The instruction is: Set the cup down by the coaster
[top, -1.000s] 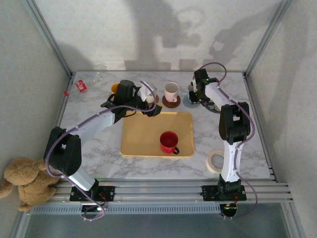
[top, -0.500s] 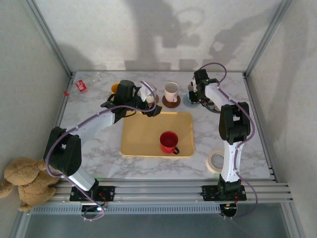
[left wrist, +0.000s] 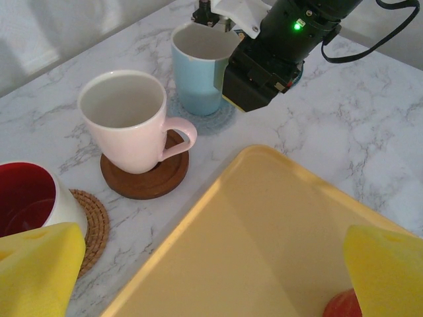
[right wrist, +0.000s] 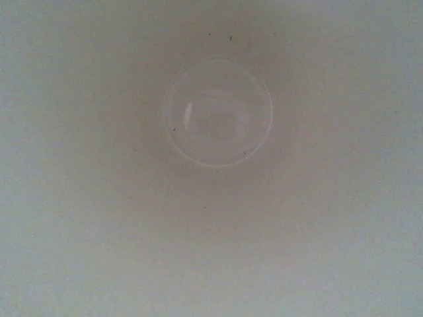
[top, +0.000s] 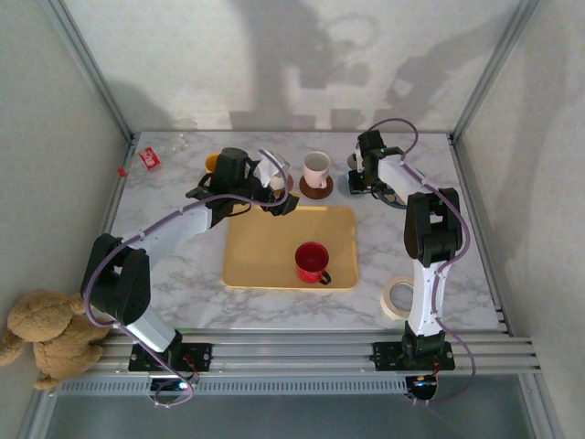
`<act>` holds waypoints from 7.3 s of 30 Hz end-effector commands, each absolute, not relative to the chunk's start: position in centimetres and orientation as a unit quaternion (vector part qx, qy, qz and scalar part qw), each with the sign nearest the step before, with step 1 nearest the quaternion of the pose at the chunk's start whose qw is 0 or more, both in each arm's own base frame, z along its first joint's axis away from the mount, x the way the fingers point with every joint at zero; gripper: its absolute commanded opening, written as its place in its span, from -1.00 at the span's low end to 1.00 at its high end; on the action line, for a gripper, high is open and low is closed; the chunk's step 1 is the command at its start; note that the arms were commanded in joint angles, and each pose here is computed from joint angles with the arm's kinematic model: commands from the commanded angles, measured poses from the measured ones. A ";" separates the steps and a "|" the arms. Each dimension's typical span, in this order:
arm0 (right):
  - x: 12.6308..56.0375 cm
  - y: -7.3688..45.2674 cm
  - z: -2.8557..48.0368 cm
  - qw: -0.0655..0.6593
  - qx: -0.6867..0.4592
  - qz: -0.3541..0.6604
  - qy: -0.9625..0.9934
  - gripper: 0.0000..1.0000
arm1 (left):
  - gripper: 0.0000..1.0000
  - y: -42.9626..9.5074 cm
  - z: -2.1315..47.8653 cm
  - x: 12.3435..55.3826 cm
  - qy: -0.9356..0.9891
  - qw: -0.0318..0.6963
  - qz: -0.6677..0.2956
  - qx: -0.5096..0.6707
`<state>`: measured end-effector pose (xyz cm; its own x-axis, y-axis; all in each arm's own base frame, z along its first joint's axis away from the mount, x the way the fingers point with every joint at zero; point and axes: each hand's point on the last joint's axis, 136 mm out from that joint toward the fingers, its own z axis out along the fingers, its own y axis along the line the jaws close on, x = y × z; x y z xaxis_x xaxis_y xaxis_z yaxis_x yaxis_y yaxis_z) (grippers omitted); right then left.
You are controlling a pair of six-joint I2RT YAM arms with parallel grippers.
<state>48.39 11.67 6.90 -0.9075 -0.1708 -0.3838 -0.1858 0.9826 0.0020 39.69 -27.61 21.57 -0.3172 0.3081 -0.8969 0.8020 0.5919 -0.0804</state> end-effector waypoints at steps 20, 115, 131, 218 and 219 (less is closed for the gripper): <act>46.4 11.1 15.1 0.262 -0.088 0.022 0.961 0.65 | 0.99 -28.3 27.5 39.3 0.726 0.508 -0.284 0.366; 17.0 23.7 5.7 0.069 -0.336 0.072 0.937 0.16 | 0.99 -18.7 19.6 26.7 0.804 0.444 -0.234 0.319; 17.5 23.7 5.4 0.080 -0.335 0.064 0.937 -0.34 | 0.99 -18.8 20.2 27.7 0.803 0.450 -0.229 0.316; 42.0 3.4 20.4 0.304 0.034 0.027 0.952 -1.00 | 0.99 -28.4 24.5 41.8 0.736 0.487 -0.288 0.371; 42.2 3.2 20.0 0.300 0.037 0.021 0.953 -1.00 | 0.99 -28.6 24.4 41.9 0.736 0.486 -0.290 0.371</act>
